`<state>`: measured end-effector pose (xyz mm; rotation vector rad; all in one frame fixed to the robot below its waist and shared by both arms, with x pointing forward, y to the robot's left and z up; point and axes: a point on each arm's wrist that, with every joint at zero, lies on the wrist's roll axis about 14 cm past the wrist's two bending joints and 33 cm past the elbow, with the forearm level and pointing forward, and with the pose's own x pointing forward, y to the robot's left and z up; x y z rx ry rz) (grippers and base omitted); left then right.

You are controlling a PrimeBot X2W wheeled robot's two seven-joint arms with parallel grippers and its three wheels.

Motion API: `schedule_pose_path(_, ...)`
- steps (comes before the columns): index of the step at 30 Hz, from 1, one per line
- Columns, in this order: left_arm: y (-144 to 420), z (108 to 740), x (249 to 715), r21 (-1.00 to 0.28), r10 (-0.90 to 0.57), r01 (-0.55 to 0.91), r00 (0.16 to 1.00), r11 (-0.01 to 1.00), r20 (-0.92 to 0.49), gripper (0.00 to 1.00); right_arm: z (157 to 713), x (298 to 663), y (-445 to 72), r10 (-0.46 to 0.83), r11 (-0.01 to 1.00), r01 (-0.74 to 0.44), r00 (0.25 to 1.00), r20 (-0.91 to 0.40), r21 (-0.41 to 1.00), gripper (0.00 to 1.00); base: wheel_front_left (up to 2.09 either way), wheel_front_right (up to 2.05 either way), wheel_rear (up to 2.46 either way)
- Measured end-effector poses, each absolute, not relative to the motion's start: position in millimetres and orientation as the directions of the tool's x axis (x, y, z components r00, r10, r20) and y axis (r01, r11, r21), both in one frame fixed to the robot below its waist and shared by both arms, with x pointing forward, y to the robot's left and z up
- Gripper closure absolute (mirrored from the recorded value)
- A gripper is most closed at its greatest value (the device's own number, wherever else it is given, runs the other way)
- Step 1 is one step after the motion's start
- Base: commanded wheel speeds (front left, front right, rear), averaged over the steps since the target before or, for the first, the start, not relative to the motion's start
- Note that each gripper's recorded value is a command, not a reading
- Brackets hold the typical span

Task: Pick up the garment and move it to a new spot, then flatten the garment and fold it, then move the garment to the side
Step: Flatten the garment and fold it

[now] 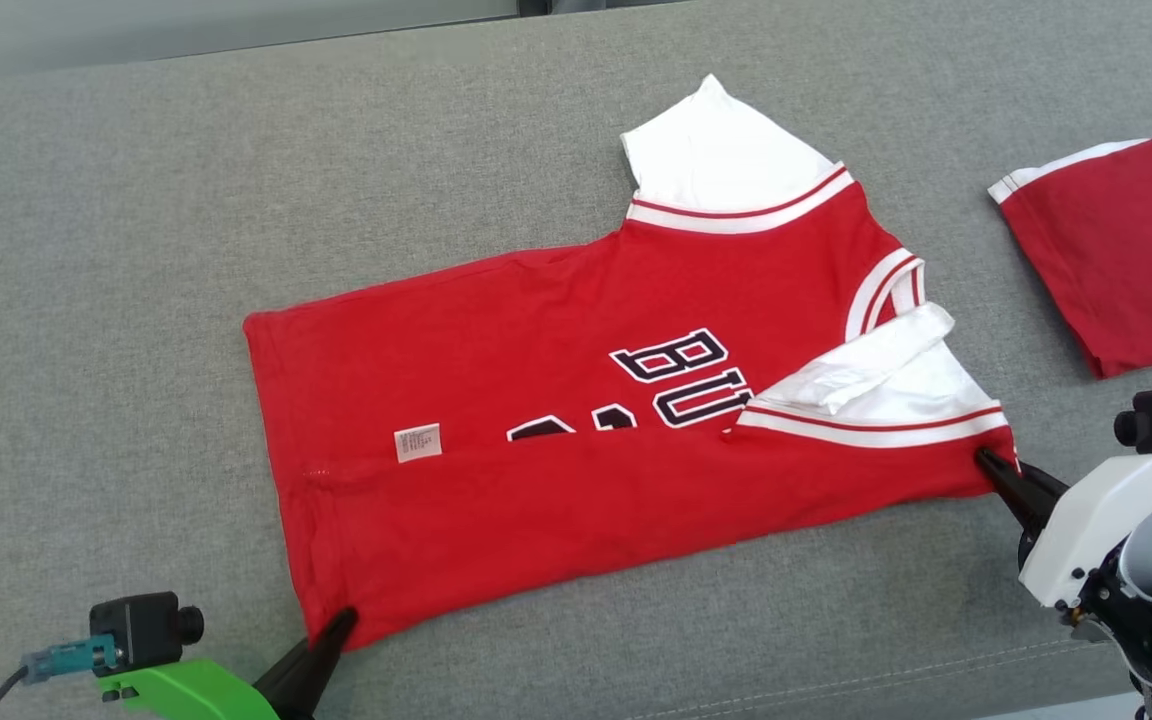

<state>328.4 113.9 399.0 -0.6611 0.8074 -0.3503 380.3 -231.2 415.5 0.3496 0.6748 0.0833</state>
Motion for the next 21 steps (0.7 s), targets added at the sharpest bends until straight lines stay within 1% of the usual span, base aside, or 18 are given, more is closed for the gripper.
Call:
schedule_pose_path(1,112,395,325,-0.661,-0.523,0.037,0.644,0.750,-0.557,1.00,412,378,-230,0.186,0.941,0.035,0.778,-0.600,0.337,1.00,0.00,0.00,0.00)
schedule_pose_path(2,112,393,324,-0.655,-0.519,0.036,0.644,0.755,-0.563,0.83,412,378,-230,0.181,0.946,0.027,0.783,-0.596,0.323,0.61,0.00,0.00,0.00)
schedule_pose_path(3,114,390,324,-0.649,-0.507,0.028,0.649,0.760,-0.567,0.09,410,378,-231,0.173,0.950,0.026,0.784,-0.596,0.310,0.00,0.00,0.00,0.00)
schedule_pose_path(4,116,388,323,-0.643,-0.494,0.017,0.655,0.766,-0.572,0.00,408,378,-232,0.170,0.954,0.023,0.779,-0.604,0.299,0.00,0.00,0.00,0.00)
schedule_pose_path(5,119,386,323,-0.636,-0.481,0.008,0.662,0.771,-0.575,0.00,406,377,-231,0.175,0.956,0.014,0.774,-0.608,0.293,0.00,0.00,0.00,0.00)
schedule_pose_path(8,141,388,328,-0.560,-0.407,0.017,0.704,0.829,-0.581,0.00,427,393,-236,0.173,0.962,-0.021,0.819,-0.547,0.273,0.00,0.00,0.00,0.00)
schedule_pose_path(10,151,395,338,-0.529,-0.371,0.021,0.737,0.849,-0.565,0.00,454,416,-240,0.163,0.967,-0.049,0.874,-0.458,0.250,0.00,0.00,0.00,0.00)
schedule_pose_path(13,165,411,370,-0.473,-0.299,0.028,0.807,0.881,-0.509,0.00,486,450,-240,0.164,0.976,-0.098,0.918,-0.362,0.196,0.00,0.00,0.00,0.00)
schedule_pose_path(16,166,427,409,-0.427,-0.276,0.070,0.853,0.901,-0.444,0.00,507,488,-228,0.191,0.974,-0.144,0.935,-0.298,0.173,0.00,0.00,0.00,0.00)
schedule_pose_path(19,162,426,440,-0.404,-0.275,0.087,0.857,0.911,-0.437,0.00,519,529,-209,0.224,0.970,-0.187,0.938,-0.266,0.156,0.00,0.00,0.00,0.00)
schedule_pose_path(21,157,425,461,-0.381,-0.284,0.112,0.856,0.918,-0.432,0.00,518,556,-201,0.227,0.972,-0.199,0.935,-0.273,0.128,0.00,0.00,0.00,0.00)
